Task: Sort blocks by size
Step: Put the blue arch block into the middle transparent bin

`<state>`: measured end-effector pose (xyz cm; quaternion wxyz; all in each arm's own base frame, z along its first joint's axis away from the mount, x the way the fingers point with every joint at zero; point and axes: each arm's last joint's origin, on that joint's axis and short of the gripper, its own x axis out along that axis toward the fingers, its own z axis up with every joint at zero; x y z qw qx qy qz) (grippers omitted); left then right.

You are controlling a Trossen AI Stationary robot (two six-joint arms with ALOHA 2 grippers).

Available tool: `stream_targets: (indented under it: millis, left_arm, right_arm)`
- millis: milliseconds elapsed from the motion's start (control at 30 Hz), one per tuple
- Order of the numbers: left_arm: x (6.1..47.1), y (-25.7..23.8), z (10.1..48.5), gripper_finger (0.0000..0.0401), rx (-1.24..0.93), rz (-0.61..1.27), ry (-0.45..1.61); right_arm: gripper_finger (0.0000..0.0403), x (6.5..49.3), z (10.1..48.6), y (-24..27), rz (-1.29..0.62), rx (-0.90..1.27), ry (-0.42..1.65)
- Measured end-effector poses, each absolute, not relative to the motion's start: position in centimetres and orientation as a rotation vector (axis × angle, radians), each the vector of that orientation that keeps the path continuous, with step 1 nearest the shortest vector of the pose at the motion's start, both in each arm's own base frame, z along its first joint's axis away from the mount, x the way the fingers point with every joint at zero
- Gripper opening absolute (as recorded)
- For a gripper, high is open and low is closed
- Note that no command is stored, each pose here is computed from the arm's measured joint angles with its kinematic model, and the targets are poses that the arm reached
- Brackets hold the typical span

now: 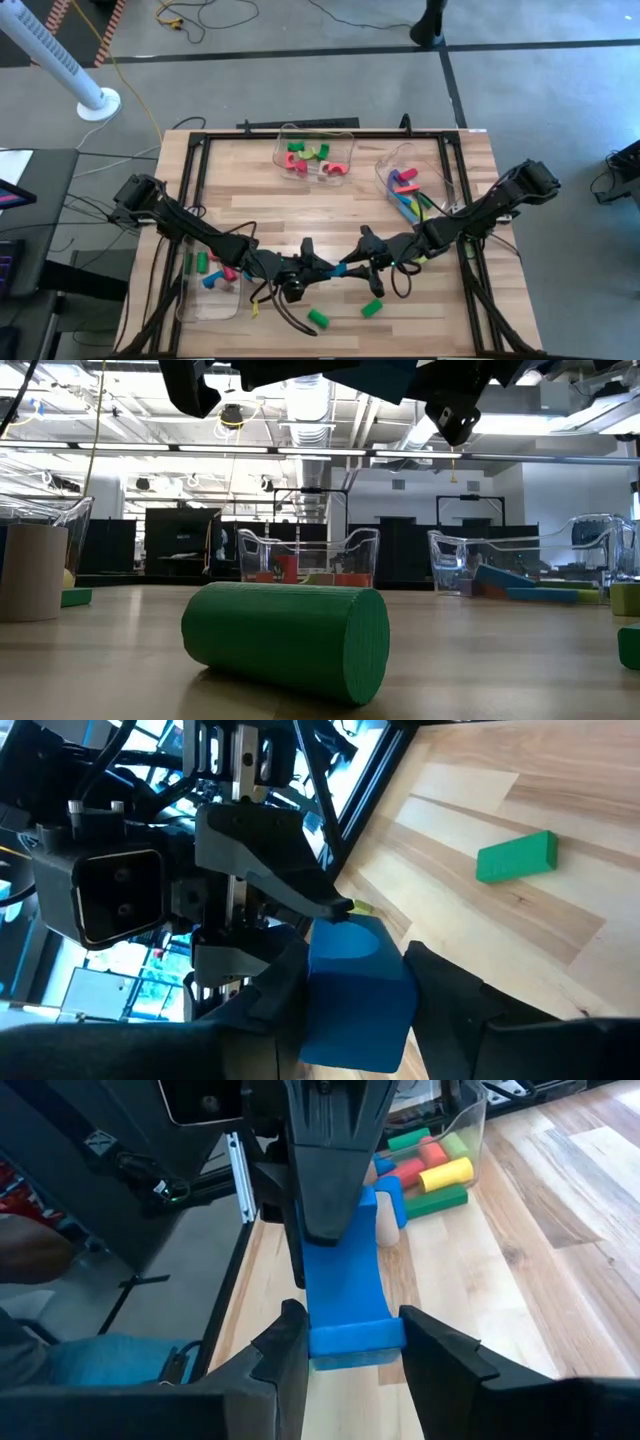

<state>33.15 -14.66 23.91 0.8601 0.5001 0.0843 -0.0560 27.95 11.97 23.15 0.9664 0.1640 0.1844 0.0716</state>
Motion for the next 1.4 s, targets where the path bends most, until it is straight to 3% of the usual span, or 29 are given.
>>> stream_targets:
  millis: [167,533,767,967,1400]
  left_arm:
    - [33.2,-14.6,23.9,0.0136,1.039,-0.117,0.179]
    - [33.1,-14.6,23.6,0.0136,1.002,-0.122,0.212]
    - [33.0,-14.5,23.2,0.0136,0.97,-0.102,0.259]
    - [33.4,-13.3,23.1,0.0136,0.969,-0.028,0.305]
    - [35.4,-4.2,23.9,0.0136,0.851,0.172,0.386]
  right_arm:
    - [0.0176,27.9,23.1,12.0,0.145,0.324,0.378]
    - [0.0261,27.8,22.8,11.9,0.147,0.265,0.408]
    - [0.0265,27.4,23.3,11.4,0.129,0.202,0.414]
    - [0.0265,25.9,23.7,10.1,-0.014,0.167,0.487]
    - [0.0265,22.9,22.8,10.2,-0.195,0.128,0.666]
